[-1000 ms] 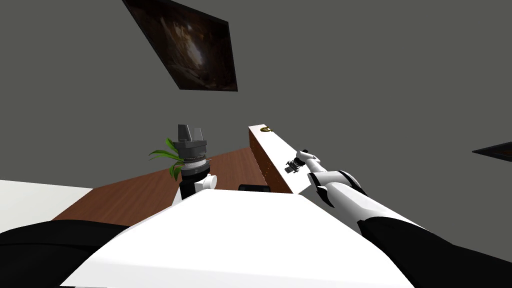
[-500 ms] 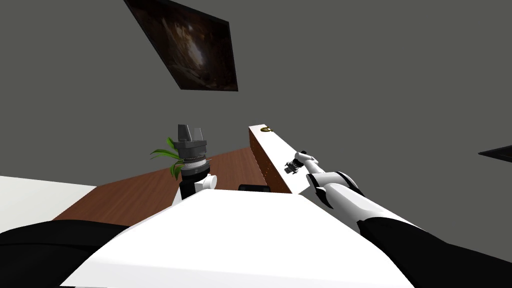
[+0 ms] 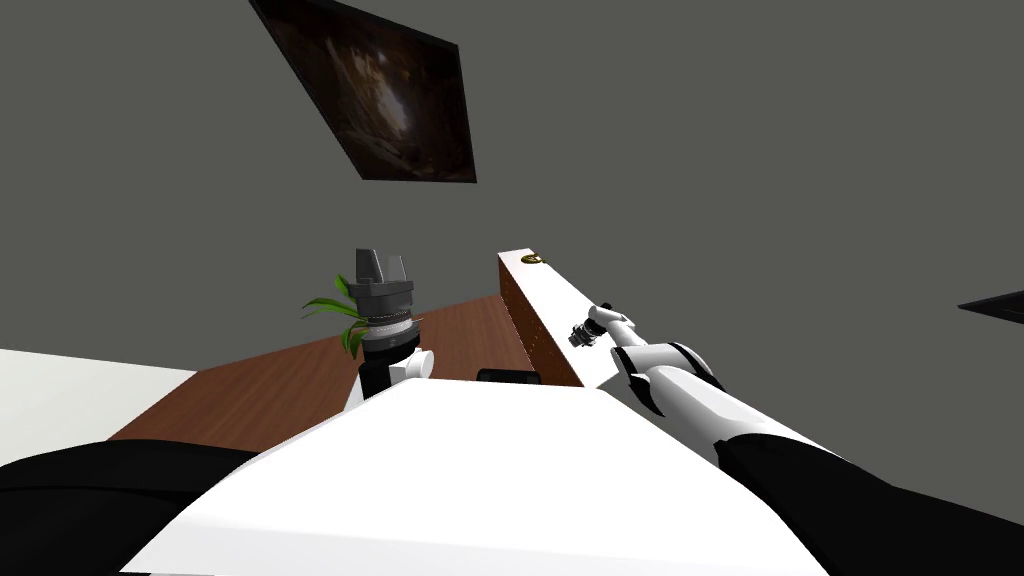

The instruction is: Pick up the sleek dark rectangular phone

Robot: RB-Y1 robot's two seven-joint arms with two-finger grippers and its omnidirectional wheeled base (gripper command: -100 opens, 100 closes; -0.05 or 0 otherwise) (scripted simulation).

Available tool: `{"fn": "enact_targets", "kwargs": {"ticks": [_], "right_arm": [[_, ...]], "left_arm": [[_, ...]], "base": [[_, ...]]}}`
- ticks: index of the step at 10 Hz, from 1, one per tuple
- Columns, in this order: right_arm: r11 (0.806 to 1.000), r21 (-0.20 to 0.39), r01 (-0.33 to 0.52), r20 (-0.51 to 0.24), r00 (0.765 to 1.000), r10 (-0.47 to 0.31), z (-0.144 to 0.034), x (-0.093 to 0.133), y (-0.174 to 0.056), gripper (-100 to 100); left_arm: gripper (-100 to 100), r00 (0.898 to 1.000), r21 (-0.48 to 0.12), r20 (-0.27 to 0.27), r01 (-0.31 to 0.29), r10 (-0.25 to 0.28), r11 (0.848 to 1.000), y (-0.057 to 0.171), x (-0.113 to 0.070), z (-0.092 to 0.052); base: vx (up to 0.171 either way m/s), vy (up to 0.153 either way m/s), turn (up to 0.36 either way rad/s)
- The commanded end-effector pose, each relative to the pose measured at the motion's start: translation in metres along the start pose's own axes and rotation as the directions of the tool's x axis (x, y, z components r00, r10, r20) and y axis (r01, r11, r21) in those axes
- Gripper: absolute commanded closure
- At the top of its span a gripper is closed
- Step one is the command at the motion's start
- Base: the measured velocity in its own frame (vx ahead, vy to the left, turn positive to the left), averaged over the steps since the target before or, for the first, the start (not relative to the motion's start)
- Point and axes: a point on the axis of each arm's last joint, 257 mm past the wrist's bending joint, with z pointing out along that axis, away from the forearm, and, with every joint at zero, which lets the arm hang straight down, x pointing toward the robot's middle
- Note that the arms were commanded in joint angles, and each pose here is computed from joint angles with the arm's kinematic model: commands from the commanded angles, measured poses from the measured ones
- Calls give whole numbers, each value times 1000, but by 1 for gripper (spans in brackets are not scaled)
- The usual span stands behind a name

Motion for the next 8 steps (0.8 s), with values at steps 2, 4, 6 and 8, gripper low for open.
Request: {"fn": "enact_targets", "kwargs": {"ticks": [2, 4, 6, 8], "right_arm": [[1000, 0, 1, 0, 1000, -1, 0, 0, 0, 100], [1000, -1, 8, 1, 1000, -8, -12, -8, 1, 100], [1000, -1, 8, 1, 1000, -8, -12, -8, 1, 100], [1000, -2, 9, 2, 1000, -9, -12, -9, 1, 0]], "left_arm": [[0, 1000, 0, 0, 0, 0, 1000, 0, 0, 0], [0, 1000, 0, 0, 0, 0, 1000, 0, 0, 0], [0, 1000, 0, 0, 0, 0, 1000, 0, 0, 0], [0, 1000, 0, 0, 0, 0, 1000, 0, 0, 0]], "base": [[0, 0, 0], [6, 6, -23], [9, 10, -30], [0, 0, 0]]}}
